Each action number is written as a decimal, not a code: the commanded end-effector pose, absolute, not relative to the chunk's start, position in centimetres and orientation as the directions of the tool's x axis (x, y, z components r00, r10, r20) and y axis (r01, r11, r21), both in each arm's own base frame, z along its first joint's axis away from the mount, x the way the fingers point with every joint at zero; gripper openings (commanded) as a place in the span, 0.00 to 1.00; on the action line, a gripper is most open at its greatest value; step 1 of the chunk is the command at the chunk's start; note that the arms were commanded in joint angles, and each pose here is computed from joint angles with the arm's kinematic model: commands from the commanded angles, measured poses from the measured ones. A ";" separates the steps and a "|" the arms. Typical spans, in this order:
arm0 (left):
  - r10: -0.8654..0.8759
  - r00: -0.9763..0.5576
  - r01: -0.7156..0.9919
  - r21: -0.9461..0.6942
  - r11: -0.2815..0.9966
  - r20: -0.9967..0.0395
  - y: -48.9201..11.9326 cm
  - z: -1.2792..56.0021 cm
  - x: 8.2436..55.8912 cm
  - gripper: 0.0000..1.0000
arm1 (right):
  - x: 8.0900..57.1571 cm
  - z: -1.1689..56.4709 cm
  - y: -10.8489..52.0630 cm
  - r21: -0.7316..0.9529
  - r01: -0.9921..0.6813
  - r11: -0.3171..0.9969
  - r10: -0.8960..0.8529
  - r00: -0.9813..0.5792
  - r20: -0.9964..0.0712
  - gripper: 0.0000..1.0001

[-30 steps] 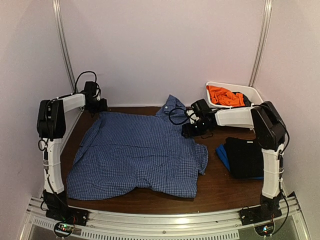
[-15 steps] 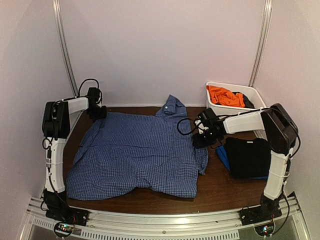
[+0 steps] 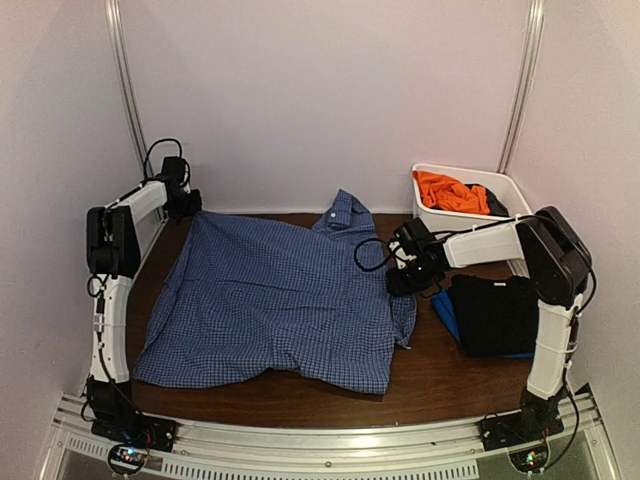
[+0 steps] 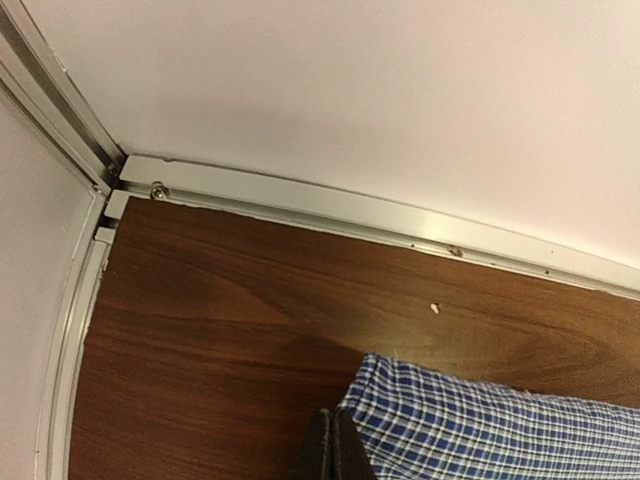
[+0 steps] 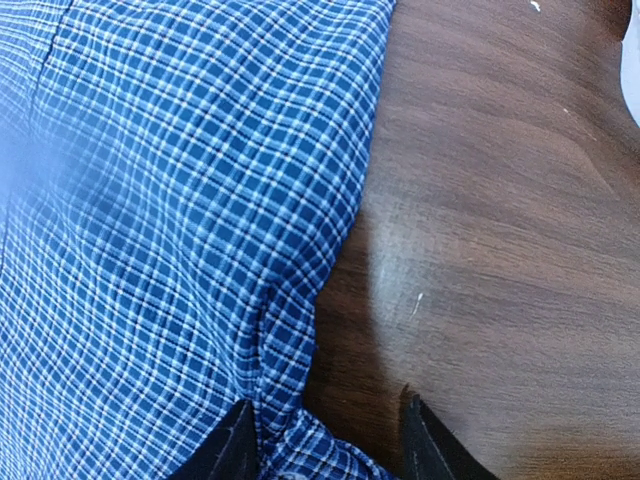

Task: Fold and stack the mixed laundry pile
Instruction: Flatten out the crumpled shirt at the center of the board, then adjust the flattened shirt at the center of the board.

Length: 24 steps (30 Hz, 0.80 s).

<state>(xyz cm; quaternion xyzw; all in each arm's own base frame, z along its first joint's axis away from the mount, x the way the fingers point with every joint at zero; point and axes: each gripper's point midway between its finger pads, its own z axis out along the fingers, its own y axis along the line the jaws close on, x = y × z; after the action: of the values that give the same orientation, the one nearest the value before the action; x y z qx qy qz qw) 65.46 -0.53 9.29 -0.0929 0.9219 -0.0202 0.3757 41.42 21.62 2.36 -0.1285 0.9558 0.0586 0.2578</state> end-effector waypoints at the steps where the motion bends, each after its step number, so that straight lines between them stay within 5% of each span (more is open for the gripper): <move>1: -0.173 -0.694 -0.139 -0.106 0.985 -0.699 -0.1 9.6 65.7 0.00 | 40.8 2.7 19.7 -0.009 -0.248 0.969 -0.221 -0.849 -0.480 0.52; 6: -0.181 -0.697 -0.142 -0.114 0.983 -0.694 0.8 8.2 66.0 0.00 | 40.3 5.3 19.3 -0.010 -0.252 0.968 -0.222 -0.829 -0.513 0.53; 14: -0.165 -0.699 -0.152 -0.080 0.985 -0.696 1.7 9.9 65.2 0.32 | 38.8 7.5 18.9 0.001 -0.273 0.962 -0.231 -0.817 -0.529 0.52; 18: -0.126 -0.710 -0.109 -0.068 0.992 -0.693 -0.1 12.0 59.4 0.47 | 37.2 7.1 20.3 0.058 -0.323 0.945 -0.250 -0.824 -0.508 0.50; 24: -0.058 -0.748 0.039 -0.132 0.991 -0.661 -9.1 12.0 48.5 0.47 | 34.3 5.9 24.3 0.143 -0.405 0.903 -0.287 -0.816 -0.501 0.42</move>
<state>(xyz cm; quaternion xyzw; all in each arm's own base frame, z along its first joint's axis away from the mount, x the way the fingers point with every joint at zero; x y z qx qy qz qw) 51.72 -2.61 8.80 -0.0543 0.9512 -0.0168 0.3032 36.22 21.12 5.78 -0.1553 0.9535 0.0761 0.2467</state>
